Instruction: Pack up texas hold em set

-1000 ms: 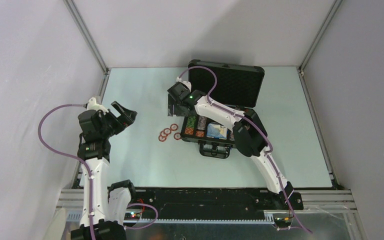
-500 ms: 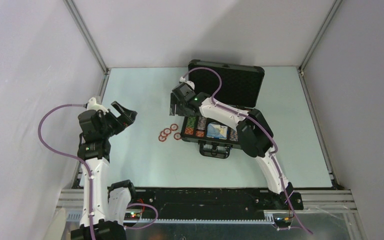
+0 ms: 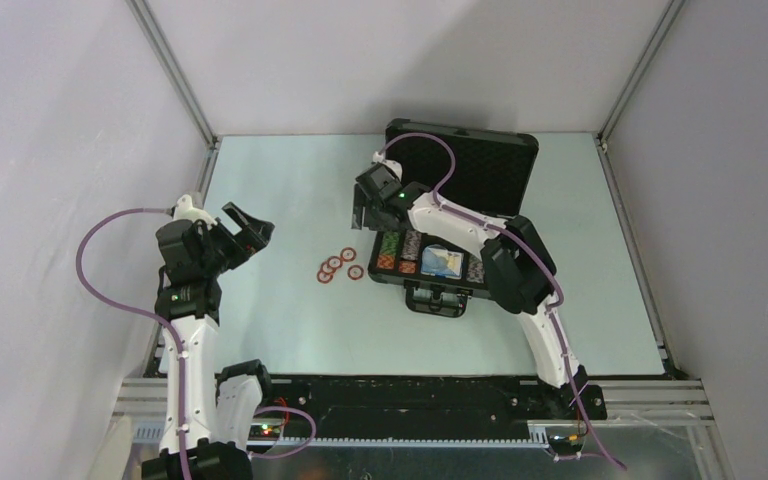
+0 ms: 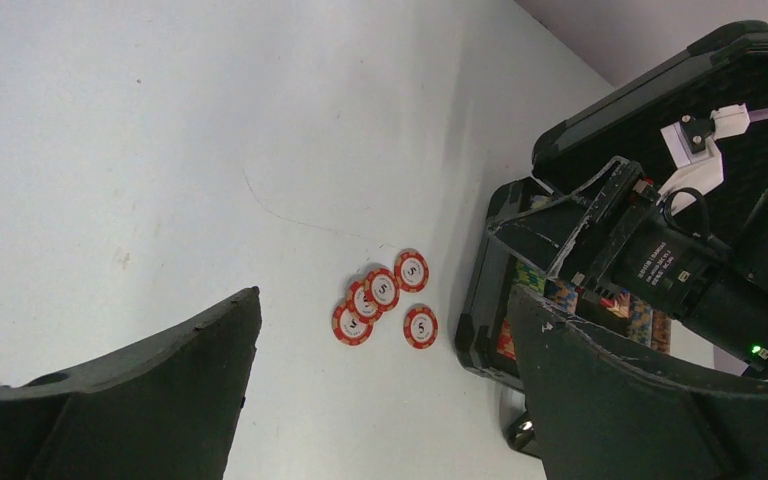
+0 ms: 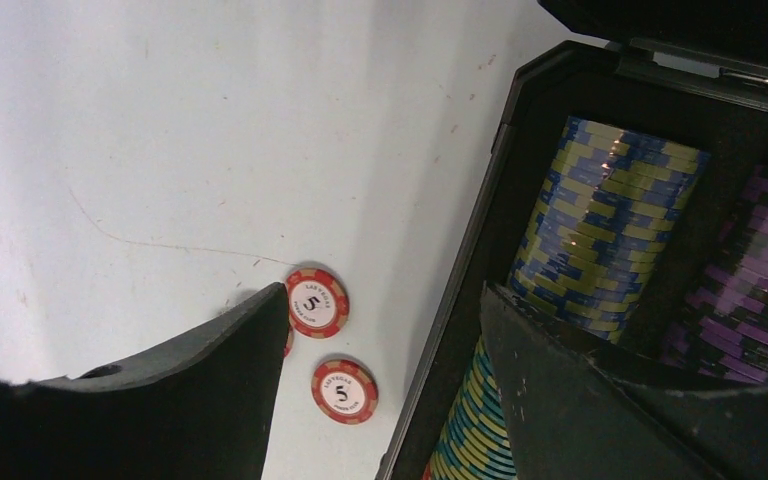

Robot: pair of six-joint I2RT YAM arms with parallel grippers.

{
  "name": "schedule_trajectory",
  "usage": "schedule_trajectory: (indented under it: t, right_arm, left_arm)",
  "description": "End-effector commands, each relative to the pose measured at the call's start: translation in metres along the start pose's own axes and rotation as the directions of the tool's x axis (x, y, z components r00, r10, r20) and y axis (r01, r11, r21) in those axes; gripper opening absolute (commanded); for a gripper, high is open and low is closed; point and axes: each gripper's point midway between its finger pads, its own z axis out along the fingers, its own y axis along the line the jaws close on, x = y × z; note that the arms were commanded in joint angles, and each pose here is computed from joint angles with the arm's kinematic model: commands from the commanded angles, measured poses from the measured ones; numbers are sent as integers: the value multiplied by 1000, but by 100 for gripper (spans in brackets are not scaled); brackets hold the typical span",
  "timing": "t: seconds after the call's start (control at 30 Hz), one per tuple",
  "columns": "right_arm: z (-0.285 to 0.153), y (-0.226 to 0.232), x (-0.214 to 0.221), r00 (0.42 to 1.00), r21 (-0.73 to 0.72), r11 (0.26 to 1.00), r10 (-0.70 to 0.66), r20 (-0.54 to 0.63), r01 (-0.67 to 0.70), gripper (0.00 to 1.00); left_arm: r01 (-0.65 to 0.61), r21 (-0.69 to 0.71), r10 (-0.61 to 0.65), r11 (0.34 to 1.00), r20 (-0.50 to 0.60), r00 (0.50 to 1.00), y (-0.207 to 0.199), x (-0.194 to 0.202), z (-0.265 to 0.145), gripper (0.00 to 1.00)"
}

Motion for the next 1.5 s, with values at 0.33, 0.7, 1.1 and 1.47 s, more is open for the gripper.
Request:
schedule_trajectory:
  t: [0.33,0.7,1.1,1.47]
  right_arm:
    - [-33,-195,91,918,532,810,-22,-395,248,77]
    - [-34,-134,34,965,394,898,-105,-242,197,77]
    - [-79,-37,-60,978,143,974,-192,87,178,84]
    - [-127,23,-36,907,-97,913,-373,195,396,87]
  left_arm:
    - [-9,22,9,1000,19,1000,-3,-3,-2,97]
    - [-9,18,9,1000,20,1000,-2,-3,-2,97]
    - [-14,-1,14,1000,22,1000,2,-3,0,97]
    - [-13,-15,14,1000,17,1000,6,-2,2,97]
